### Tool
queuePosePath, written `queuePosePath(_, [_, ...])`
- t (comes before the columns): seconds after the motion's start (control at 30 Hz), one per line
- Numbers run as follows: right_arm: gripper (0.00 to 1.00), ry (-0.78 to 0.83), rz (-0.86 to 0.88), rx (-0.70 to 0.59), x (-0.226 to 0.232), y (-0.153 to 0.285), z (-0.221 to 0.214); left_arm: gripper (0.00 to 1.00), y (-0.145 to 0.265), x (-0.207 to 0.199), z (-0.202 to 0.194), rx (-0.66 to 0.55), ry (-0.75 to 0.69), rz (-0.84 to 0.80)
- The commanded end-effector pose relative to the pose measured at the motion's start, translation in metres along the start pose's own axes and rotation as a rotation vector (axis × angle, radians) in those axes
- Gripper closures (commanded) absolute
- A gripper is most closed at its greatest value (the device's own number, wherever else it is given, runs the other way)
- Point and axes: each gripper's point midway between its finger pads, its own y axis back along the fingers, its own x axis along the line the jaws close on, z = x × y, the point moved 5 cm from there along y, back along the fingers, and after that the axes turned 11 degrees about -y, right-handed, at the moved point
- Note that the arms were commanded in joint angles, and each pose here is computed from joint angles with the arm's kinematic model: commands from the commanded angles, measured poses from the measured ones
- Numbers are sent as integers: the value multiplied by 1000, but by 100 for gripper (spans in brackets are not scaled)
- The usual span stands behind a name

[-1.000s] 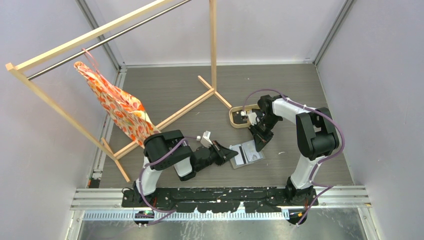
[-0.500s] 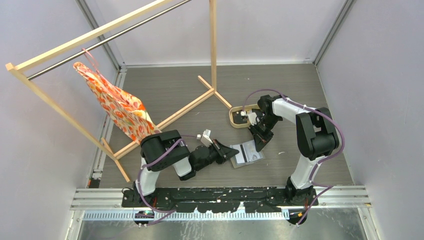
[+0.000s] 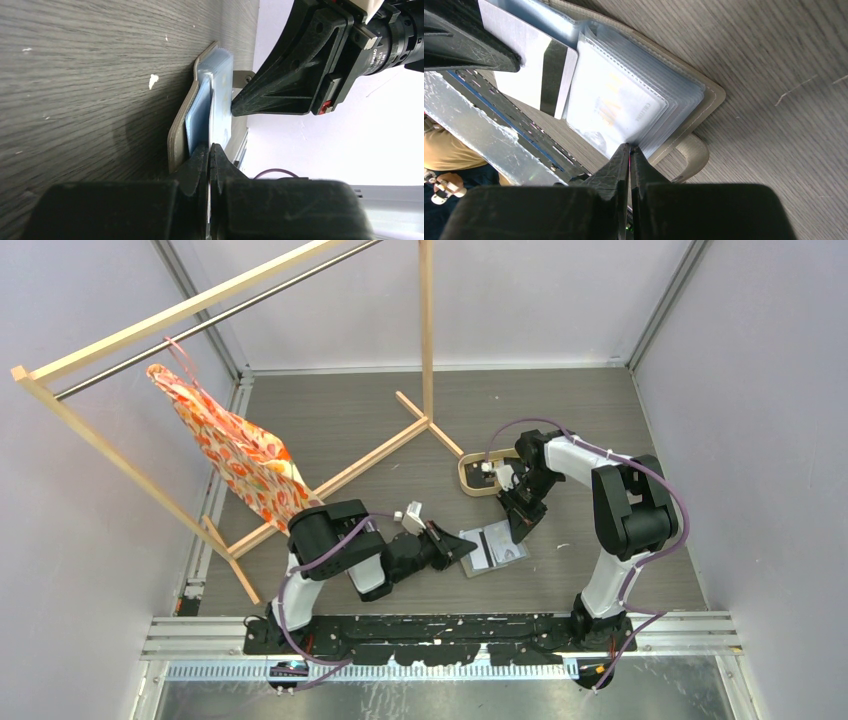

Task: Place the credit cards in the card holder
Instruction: Insert the credit card into the card holder.

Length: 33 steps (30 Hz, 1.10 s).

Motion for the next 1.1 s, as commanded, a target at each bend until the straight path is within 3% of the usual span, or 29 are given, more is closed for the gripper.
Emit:
queuePosePath(0.0, [91,12,-15,-1,0,1,6,100,-5,-12,4,-13,12,-58])
queuePosePath(1.07, [91,17,-17,-3,1,1,6,100,-5,-9,5,-16,65,-43])
